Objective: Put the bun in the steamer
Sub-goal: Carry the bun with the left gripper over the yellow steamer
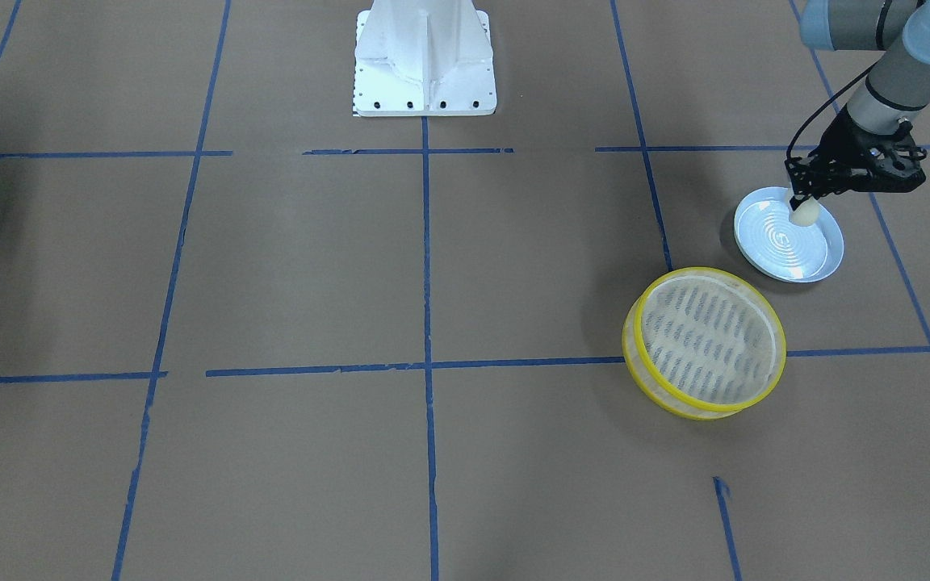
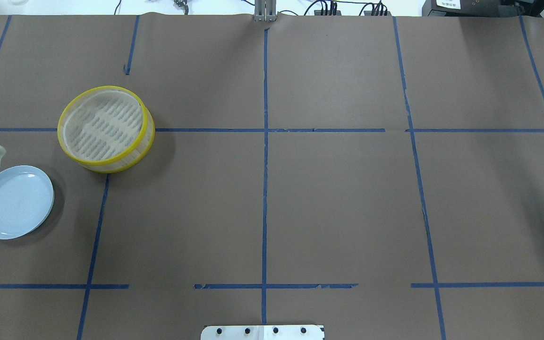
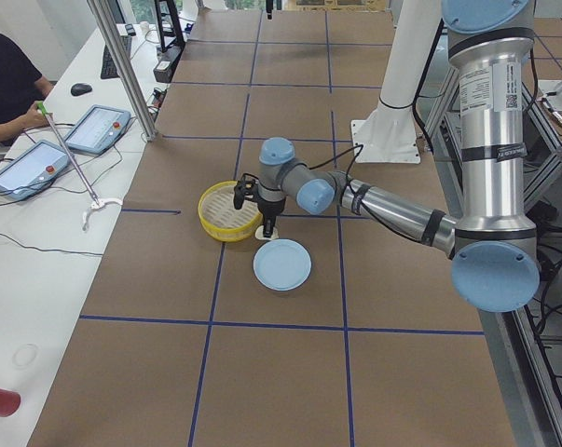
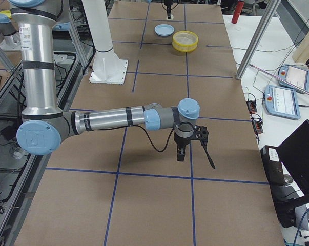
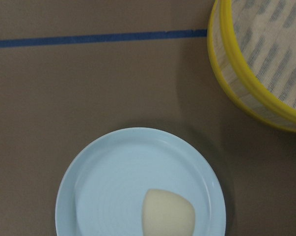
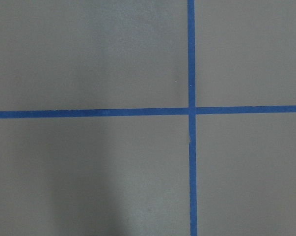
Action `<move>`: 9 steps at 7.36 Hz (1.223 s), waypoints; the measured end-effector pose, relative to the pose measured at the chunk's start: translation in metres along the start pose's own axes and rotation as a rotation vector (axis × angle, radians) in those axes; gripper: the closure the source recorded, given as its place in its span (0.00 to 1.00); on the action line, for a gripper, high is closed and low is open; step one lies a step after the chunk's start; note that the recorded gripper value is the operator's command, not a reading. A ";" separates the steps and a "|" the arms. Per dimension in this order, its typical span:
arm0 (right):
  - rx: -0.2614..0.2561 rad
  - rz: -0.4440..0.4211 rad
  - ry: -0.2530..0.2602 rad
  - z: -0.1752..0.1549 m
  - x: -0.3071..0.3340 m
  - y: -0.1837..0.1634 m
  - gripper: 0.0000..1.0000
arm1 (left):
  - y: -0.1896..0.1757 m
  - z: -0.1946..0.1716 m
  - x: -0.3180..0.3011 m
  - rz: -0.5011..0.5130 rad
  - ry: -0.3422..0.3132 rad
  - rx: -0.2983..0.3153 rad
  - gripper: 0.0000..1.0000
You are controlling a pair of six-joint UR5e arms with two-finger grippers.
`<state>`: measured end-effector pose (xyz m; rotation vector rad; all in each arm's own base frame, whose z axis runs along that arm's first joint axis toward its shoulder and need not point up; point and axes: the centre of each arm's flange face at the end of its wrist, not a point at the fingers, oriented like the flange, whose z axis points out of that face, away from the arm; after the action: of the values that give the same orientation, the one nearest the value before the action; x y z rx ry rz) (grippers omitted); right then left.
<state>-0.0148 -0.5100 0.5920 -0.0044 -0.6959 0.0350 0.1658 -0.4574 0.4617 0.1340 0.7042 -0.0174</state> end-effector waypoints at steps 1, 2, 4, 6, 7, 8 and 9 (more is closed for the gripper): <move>0.000 0.000 0.000 0.000 0.000 0.000 0.00 | -0.038 -0.026 0.027 0.005 -0.023 -0.006 0.76; 0.000 0.000 0.000 0.000 0.000 0.000 0.00 | -0.067 -0.047 0.058 0.007 -0.029 -0.016 0.75; 0.000 0.000 0.000 0.000 0.000 0.000 0.00 | -0.105 -0.051 0.107 0.007 -0.002 -0.057 0.73; 0.000 0.000 0.000 0.000 0.000 0.000 0.00 | -0.119 -0.013 0.155 0.027 0.029 -0.101 0.73; 0.000 0.000 0.000 0.000 0.000 0.000 0.00 | -0.123 0.012 0.165 0.025 0.045 -0.100 0.73; 0.000 0.000 0.000 0.000 0.000 0.000 0.00 | -0.125 0.036 0.168 0.022 0.052 -0.103 0.73; 0.000 0.000 0.000 0.000 0.000 0.000 0.00 | -0.125 0.055 0.168 0.021 0.055 -0.107 0.73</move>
<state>-0.0148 -0.5100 0.5920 -0.0044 -0.6958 0.0351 0.3216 -0.5831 0.3804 0.0393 0.7574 0.0444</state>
